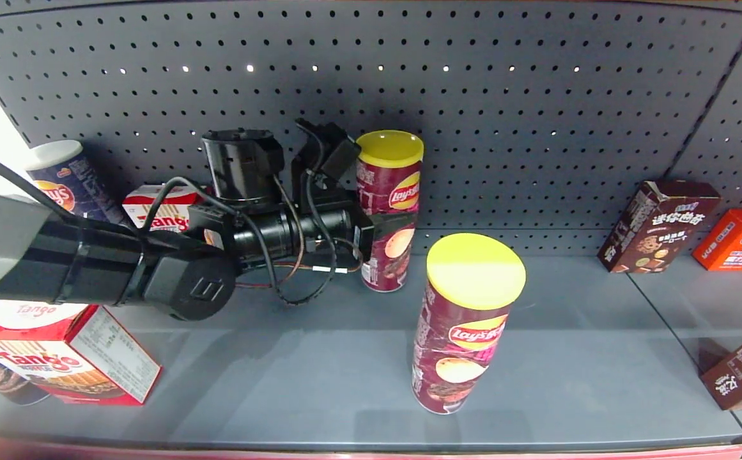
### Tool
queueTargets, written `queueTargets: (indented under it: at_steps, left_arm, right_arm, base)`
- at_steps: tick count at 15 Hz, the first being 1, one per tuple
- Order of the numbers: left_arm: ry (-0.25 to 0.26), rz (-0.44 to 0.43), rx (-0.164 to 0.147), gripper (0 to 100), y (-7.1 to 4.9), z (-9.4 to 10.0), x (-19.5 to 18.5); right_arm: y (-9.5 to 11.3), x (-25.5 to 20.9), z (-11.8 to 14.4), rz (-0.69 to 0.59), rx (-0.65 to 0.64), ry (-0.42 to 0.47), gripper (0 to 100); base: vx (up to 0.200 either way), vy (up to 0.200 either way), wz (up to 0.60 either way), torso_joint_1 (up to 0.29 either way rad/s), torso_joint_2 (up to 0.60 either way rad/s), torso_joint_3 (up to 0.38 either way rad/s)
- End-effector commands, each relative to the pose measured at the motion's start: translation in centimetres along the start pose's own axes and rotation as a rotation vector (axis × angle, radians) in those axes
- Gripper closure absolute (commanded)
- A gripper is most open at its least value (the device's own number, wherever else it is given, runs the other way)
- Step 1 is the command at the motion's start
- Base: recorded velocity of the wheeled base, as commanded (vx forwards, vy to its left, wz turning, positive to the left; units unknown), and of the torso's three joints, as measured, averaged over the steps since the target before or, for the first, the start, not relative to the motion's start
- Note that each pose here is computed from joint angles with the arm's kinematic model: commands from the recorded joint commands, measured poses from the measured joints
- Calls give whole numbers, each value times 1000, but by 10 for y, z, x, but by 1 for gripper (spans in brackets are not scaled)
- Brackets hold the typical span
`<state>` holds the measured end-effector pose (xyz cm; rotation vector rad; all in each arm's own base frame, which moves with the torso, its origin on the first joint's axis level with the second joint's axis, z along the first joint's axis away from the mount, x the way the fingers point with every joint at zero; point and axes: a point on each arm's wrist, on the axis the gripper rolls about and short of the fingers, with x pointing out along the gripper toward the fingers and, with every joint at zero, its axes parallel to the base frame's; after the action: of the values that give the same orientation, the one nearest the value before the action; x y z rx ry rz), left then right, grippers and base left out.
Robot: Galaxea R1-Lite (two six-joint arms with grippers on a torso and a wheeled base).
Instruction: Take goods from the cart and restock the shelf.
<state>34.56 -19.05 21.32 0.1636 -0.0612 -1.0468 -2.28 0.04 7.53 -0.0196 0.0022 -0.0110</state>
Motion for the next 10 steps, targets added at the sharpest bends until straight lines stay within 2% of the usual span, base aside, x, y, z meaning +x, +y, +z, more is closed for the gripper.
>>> queueTargets:
  at_steps: [1, 6, 10]
  left_arm:
    - [8, -10, -7, 100, 1, -8, 11]
    - [11, -34, -20, 100, -4, -13, 22]
    - [17, -36, -57, 100, -3, -18, 27]
  right_arm:
    - [0, 0, 0, 0, 0, -1, 0]
    - [0, 0, 0, 0, 0, -1, 0]
    - [0, 0, 0, 0, 0, -1, 0]
  base:
    - [0, 0, 0, 0, 0, 0]
    - [0, 0, 0, 0, 0, 0]
    - [0, 0, 0, 0, 0, 0]
